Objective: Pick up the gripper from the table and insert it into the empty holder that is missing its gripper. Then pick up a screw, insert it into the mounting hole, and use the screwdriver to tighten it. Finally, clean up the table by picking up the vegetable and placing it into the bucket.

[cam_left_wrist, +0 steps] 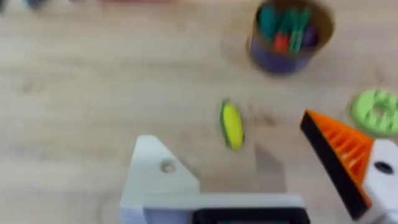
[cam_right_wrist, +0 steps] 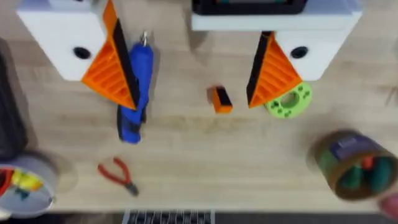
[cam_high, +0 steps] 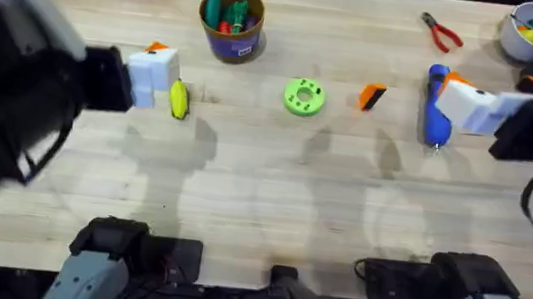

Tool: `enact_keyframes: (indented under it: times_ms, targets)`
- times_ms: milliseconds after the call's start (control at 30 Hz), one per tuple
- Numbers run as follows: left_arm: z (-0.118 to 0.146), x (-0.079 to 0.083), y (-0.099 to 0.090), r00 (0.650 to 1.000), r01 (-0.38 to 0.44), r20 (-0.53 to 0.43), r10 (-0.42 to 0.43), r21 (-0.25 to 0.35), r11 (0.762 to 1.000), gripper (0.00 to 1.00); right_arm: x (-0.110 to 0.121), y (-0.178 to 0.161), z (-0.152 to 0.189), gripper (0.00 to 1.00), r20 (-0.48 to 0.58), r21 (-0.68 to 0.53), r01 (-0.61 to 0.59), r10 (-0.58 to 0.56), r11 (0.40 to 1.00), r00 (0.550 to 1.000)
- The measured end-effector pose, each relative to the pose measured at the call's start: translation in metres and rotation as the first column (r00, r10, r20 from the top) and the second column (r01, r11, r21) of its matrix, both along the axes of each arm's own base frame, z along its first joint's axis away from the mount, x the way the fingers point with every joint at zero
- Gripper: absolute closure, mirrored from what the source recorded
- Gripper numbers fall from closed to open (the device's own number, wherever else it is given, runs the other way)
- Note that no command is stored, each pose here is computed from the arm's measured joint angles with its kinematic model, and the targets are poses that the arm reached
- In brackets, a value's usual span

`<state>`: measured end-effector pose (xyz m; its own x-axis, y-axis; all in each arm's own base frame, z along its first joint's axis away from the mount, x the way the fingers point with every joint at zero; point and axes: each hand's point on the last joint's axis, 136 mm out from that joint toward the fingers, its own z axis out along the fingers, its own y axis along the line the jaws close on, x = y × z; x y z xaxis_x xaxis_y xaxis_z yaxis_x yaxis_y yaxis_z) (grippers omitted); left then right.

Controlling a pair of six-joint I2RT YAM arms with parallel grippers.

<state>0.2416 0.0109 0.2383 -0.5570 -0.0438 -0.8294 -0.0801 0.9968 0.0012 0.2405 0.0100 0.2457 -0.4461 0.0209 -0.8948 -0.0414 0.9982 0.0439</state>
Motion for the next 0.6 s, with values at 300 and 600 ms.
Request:
enact_keyframes:
  times_ms: [300, 600]
  targets:
    - [-0.031, 0.021, 0.000, 0.923, -0.065, -0.381, 0.045, -0.041, 0.997, 0.015, 0.010, 0.000, -0.025, 0.008, -0.361, -0.001, 0.000, 0.000, 1.000, 0.932]
    - [-0.076, 0.027, -0.001, 0.810, -0.090, -0.584, 0.053, -0.035, 0.995, 0.016, 0.019, 0.000, -0.046, 0.008, -0.486, -0.001, -0.001, 0.000, 1.000, 0.874]
